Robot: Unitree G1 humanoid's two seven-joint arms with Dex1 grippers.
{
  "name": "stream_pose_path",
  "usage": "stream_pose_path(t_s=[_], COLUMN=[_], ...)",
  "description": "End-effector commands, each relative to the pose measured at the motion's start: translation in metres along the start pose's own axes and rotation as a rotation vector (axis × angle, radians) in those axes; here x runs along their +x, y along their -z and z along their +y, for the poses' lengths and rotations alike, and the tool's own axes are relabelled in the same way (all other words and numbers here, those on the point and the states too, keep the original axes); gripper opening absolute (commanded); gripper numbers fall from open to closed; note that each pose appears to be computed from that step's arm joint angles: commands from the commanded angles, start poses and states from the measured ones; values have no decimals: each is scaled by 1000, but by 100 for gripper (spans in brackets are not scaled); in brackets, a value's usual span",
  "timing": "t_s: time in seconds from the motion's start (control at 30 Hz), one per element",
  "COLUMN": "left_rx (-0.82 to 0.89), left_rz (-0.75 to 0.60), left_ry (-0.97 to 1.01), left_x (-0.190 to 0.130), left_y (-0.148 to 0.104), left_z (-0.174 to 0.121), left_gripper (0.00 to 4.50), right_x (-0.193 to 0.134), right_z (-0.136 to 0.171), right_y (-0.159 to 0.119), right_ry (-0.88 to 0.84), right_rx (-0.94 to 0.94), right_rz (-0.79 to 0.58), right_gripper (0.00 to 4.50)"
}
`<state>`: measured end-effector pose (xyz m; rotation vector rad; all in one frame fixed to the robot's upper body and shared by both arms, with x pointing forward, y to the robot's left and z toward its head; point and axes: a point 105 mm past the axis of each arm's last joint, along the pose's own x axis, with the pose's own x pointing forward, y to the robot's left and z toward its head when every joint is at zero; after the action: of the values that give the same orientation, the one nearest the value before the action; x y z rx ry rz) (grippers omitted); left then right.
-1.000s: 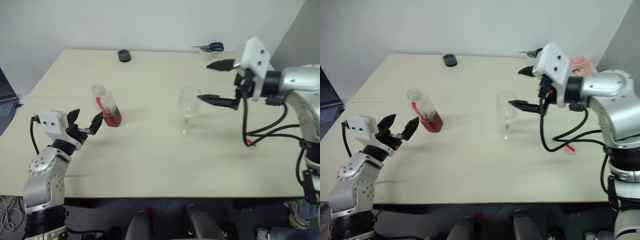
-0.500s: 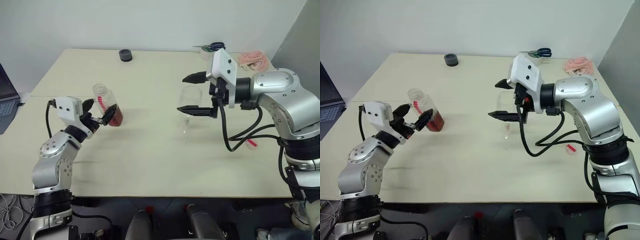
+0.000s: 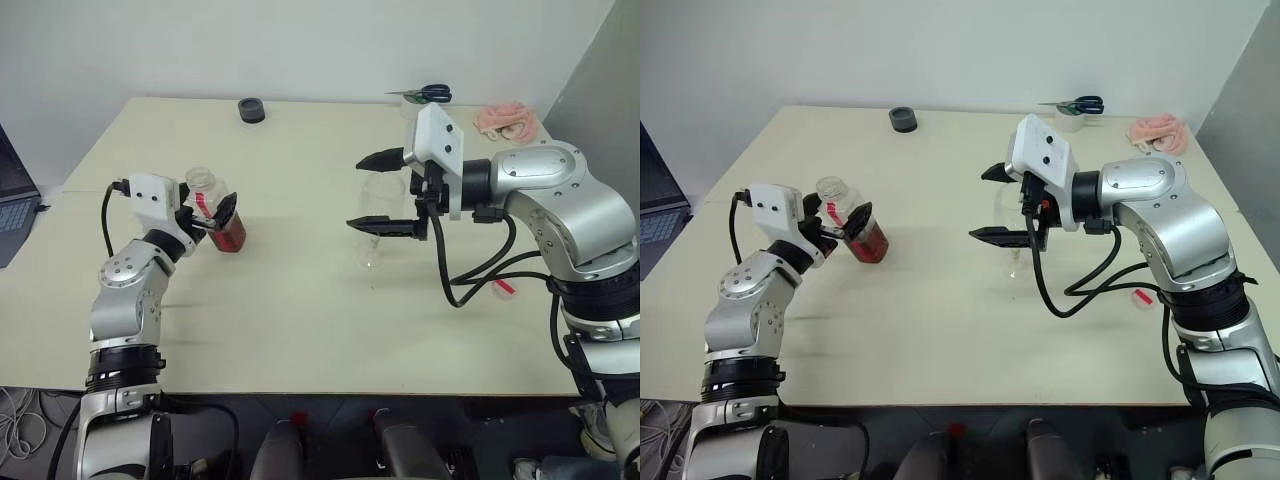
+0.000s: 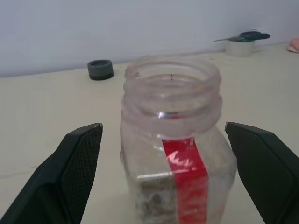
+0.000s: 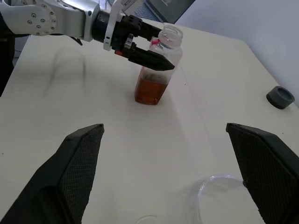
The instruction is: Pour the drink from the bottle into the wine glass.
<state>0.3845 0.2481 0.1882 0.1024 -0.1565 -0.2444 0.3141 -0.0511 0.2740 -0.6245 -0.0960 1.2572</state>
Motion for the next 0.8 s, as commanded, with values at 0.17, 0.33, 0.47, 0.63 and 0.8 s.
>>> stream_pose_path(t_s=[0.17, 0.33, 0.47, 0.63, 0.8], left_rx=[14, 63, 133, 389, 618], left_rz=[-45, -37, -99, -204, -275], left_ry=[4, -23, 2, 162, 340], left_x=[3, -4, -7, 15, 43], left_y=[-10, -14, -49, -116, -136], left_z=[-1, 13, 19, -8, -62], left_gripper=[289, 214, 214, 214, 214], right_x=[-3, -9, -35, -120, -110], right_z=[-1, -3, -22, -27, 14], right_y=[-10, -13, -29, -17, 40], right_ry=[29, 68, 221, 405, 414], right_rx=[-44, -42, 20, 169, 196], right_rz=[-24, -43, -179, -289, -70], right_gripper=[450, 450, 450, 450, 450])
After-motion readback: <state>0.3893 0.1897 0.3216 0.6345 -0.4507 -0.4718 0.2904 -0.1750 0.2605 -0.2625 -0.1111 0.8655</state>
